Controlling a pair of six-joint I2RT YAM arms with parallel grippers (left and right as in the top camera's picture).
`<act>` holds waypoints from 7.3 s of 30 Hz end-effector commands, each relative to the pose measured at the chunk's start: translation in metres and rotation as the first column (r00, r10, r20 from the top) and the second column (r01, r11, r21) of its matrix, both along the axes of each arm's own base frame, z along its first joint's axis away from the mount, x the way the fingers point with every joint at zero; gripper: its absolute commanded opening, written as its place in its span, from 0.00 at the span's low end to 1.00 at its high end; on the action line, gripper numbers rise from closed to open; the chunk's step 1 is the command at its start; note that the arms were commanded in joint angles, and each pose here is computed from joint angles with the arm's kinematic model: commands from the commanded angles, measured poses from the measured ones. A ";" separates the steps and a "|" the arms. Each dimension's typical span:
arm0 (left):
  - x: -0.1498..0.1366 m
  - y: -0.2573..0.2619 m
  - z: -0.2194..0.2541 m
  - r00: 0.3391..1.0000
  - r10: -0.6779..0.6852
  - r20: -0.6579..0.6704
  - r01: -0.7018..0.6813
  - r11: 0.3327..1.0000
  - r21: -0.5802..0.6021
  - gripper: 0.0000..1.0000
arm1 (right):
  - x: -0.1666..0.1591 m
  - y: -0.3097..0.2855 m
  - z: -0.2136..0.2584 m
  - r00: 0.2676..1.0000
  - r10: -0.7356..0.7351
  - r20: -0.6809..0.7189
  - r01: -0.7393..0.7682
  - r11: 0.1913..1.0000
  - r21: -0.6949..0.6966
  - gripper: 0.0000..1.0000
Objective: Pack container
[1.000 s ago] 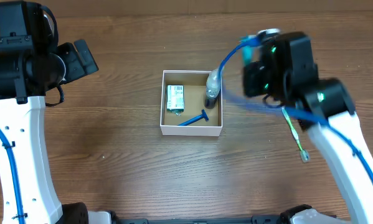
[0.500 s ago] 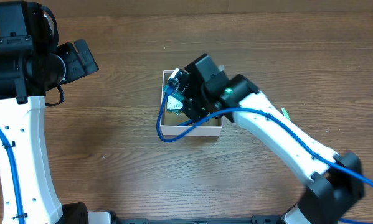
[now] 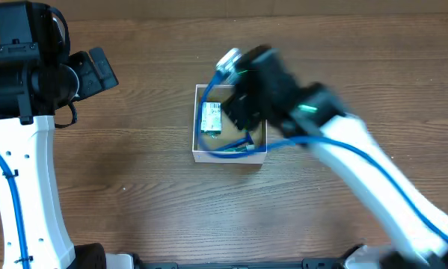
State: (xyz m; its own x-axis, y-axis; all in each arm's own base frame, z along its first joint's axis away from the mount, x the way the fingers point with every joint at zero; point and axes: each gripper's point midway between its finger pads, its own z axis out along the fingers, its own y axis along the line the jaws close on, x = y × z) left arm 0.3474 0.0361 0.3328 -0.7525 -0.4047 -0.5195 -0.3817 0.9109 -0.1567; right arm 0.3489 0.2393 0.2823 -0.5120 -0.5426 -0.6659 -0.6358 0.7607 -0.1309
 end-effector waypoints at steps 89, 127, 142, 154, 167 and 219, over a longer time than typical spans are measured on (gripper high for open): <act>-0.006 0.001 -0.004 1.000 -0.003 -0.031 0.003 1.000 0.001 1.00 | -0.011 0.033 -0.105 0.953 0.200 -0.228 -0.238 0.959 -0.154 0.07; -0.112 -0.069 0.023 0.882 -0.367 0.294 0.328 0.928 0.174 1.00 | -0.127 -0.248 0.025 0.609 -0.793 -0.021 0.730 0.550 0.406 1.00; -0.204 -0.041 -0.114 0.947 -0.180 0.267 0.172 0.984 0.054 1.00 | -0.167 -0.250 -0.006 0.572 -0.815 -0.093 0.767 0.492 0.411 1.00; -0.204 -0.041 -0.114 0.947 -0.180 0.267 0.172 0.984 0.054 1.00 | -0.179 -0.249 -0.071 0.595 -0.802 0.061 0.637 0.516 0.573 1.00; -0.204 -0.041 -0.114 0.947 -0.180 0.267 0.172 0.984 0.054 1.00 | -0.103 -0.227 -0.112 0.622 -0.626 0.470 0.330 0.755 0.567 1.00; -0.102 -0.059 -0.178 0.543 -0.503 0.672 0.212 0.857 0.470 1.00 | -0.103 -0.227 -0.112 0.622 -0.626 0.471 0.330 0.755 0.567 1.00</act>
